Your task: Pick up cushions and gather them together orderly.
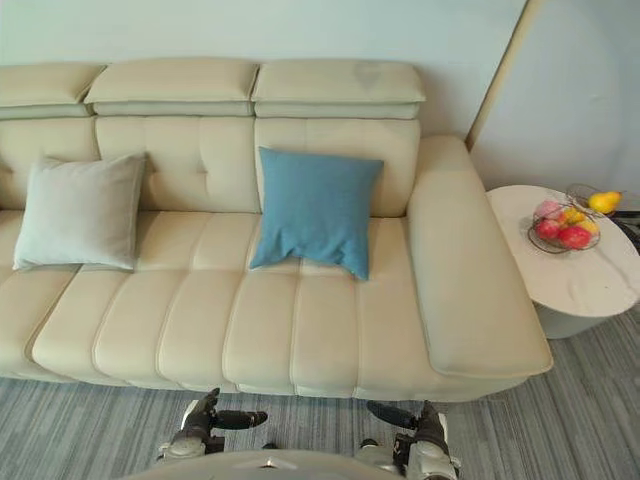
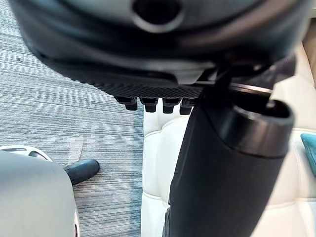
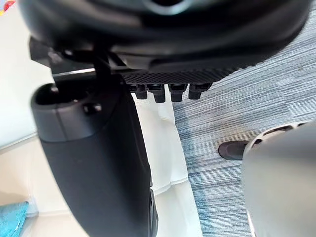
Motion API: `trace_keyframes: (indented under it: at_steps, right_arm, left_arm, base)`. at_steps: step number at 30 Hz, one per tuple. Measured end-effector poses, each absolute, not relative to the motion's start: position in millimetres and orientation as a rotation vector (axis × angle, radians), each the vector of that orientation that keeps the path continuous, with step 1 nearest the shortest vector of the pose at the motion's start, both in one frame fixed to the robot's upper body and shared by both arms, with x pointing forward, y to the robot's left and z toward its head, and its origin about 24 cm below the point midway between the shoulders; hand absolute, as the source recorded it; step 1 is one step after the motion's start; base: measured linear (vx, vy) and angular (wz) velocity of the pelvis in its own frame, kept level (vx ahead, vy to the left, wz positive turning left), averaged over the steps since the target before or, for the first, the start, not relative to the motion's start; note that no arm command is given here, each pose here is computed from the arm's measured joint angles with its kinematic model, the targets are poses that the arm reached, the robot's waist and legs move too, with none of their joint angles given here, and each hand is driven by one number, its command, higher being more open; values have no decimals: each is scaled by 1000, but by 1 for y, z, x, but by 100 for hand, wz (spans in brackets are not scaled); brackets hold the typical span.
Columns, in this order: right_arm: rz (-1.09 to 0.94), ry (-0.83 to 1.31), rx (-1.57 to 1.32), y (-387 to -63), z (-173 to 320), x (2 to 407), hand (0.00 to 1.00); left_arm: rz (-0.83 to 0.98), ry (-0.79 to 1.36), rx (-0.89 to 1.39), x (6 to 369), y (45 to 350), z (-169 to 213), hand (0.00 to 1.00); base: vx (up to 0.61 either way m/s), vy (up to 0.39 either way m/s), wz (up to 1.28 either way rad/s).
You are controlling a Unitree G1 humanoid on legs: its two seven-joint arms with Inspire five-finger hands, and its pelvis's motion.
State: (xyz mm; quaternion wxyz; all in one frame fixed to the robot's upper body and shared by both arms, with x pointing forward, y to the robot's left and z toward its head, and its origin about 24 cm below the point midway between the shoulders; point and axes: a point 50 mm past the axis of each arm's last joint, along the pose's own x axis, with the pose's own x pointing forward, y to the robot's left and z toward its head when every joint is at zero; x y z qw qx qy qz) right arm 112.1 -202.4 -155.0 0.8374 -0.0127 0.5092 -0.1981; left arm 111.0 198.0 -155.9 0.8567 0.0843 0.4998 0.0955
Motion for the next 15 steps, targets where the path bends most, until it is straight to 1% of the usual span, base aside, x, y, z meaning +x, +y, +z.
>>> trace_keyframes:
  at_steps: [4, 8, 11, 15]
  right_arm:
    - [-405, 1045, -21, -198, -152, 124, 100]
    - [-365, 1073, -50, -191, -155, 117, 100]
    - [-385, 1069, -91, -207, -153, 118, 100]
    - [-389, 1085, -105, -209, -154, 115, 100]
  left_arm:
    - [199, 1039, 189, 117, 202, -154, 100]
    - [239, 1047, 198, 114, 217, -152, 100]
    - [238, 1056, 144, 113, 203, -155, 100]
    - [233, 1048, 144, 117, 202, -154, 100]
  base:
    - [-69, -39, -38]
    - [-9, -150, -4]
    - [-25, -147, -17]
    - [-14, -101, -1]
